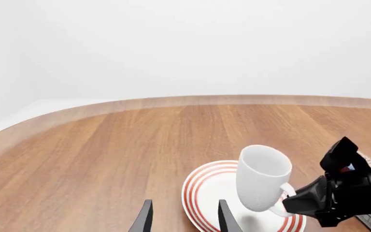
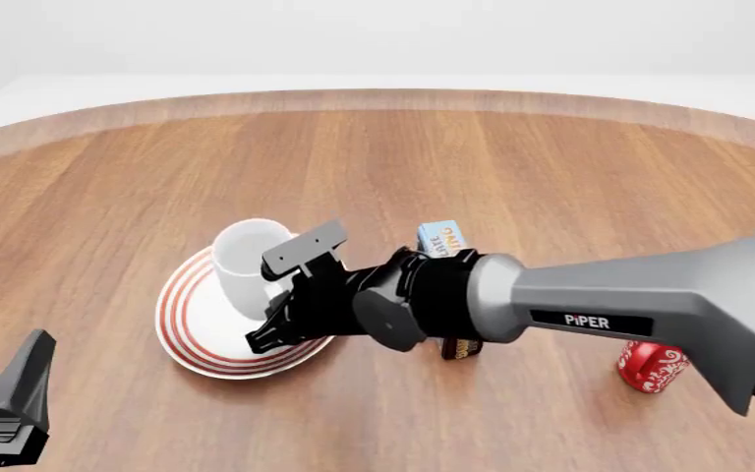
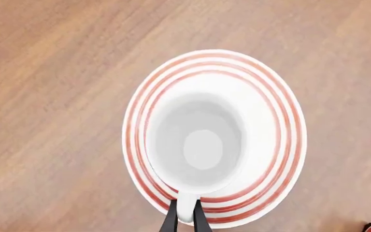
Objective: Pick up the white mug and put it on the plate, and put the chocolate pudding to the right of the plate.
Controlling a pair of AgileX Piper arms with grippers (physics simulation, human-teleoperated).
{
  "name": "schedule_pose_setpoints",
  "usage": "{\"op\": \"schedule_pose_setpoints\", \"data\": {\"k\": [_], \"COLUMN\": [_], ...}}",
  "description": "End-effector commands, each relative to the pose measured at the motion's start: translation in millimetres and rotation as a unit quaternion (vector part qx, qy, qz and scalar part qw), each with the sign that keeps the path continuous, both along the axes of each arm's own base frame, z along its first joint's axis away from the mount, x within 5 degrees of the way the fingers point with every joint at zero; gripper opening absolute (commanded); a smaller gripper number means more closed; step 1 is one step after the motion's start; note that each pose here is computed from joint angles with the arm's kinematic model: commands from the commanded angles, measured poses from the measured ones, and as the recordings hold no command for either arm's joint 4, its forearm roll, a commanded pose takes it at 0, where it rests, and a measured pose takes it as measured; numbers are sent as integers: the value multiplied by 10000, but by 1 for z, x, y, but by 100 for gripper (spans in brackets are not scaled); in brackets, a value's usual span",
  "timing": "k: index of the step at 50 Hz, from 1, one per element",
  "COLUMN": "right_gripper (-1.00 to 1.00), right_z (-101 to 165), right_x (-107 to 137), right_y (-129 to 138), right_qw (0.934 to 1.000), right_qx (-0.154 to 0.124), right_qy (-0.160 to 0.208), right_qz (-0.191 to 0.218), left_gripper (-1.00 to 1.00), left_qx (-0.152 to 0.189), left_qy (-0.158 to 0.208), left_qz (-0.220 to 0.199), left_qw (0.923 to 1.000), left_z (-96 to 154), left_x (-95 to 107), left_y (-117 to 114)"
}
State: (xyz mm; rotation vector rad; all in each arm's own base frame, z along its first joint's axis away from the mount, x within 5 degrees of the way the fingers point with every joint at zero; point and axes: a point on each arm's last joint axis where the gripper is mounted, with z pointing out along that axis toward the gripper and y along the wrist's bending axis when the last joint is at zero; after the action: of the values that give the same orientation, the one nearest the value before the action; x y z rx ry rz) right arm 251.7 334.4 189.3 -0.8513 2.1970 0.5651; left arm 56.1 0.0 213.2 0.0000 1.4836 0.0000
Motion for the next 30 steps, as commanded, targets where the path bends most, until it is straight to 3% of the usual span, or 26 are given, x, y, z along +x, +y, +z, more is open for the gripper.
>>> {"op": "schedule_pose_setpoints", "data": {"k": [1,30], "right_gripper": [-100,-100], "right_z": [-2,-11], "right_x": [2,3], "right_y": [1,4], "right_qw": [10000,9999], "right_qx": [22,-52], "right_qy": [45,142], "right_qz": [-54,-72], "left_gripper": [100,100], "left_qx": [0,0], "left_qy": [0,0], "left_qz": [0,0], "left_qw": [10000,10000], "left_z": [0,0], "left_x": [0,0], "left_y": [0,0]}}
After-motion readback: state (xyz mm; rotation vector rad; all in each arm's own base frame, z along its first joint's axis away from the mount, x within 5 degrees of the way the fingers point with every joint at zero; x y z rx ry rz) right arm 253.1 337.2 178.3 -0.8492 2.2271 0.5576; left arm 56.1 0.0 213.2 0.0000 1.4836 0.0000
